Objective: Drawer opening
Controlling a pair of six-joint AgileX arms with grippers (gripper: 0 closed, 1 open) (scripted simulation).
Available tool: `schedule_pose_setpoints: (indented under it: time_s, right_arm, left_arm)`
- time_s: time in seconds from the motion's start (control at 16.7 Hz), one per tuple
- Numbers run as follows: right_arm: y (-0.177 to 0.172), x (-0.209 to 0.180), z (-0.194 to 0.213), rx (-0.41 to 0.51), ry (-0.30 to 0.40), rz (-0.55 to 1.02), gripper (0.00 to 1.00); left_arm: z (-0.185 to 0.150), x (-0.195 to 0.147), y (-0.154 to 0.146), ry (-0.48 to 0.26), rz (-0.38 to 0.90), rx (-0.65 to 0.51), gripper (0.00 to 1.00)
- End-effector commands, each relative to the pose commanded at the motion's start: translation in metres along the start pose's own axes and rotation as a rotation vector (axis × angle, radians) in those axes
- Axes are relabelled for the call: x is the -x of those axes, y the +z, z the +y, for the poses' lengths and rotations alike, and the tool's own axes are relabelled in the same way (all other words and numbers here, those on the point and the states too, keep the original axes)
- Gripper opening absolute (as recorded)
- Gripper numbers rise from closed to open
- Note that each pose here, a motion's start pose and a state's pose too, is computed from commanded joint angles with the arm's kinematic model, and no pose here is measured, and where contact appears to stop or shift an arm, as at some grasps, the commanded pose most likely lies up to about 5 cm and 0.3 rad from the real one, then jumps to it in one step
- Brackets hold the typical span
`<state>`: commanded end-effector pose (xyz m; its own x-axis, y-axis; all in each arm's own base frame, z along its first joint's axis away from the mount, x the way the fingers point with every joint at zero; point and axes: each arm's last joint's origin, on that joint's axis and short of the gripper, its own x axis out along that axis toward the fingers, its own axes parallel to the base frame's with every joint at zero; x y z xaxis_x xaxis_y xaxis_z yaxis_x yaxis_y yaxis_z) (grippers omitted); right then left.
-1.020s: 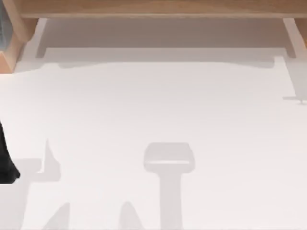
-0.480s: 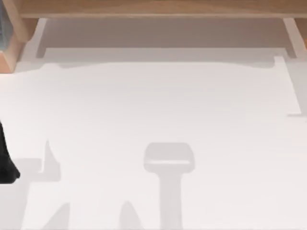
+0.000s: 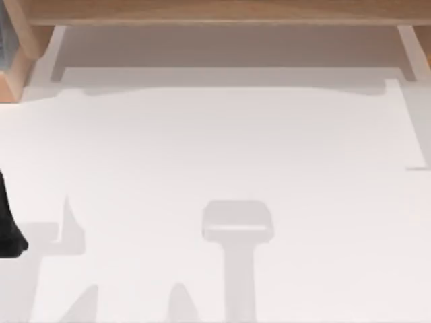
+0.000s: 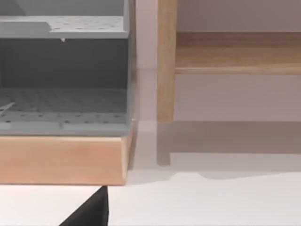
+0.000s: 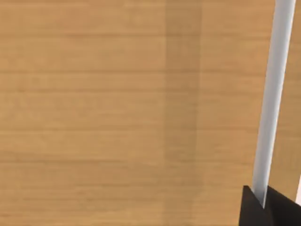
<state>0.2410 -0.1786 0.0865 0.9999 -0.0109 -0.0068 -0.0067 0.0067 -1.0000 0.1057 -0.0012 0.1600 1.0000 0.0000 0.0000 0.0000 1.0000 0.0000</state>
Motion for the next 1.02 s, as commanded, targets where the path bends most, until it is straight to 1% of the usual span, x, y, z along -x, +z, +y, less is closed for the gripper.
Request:
schedule_pose_setpoints:
  time_s: [0.66,0.72,1.02]
  right_arm:
    - [0.0000,0.0000,0.0000,0.000,0.000,0.000,0.98]
    - [0.0000,0.0000,0.0000,0.000,0.000,0.000,1.00]
    - [0.0000,0.0000,0.0000,0.000,0.000,0.000,1.00]
  left_arm:
    - [0.0000,0.0000,0.0000,0.000,0.000,0.000,1.00]
    - [0.0000,0.0000,0.0000,0.000,0.000,0.000,1.00]
    - [0.0000,0.0000,0.0000,0.000,0.000,0.000,1.00]
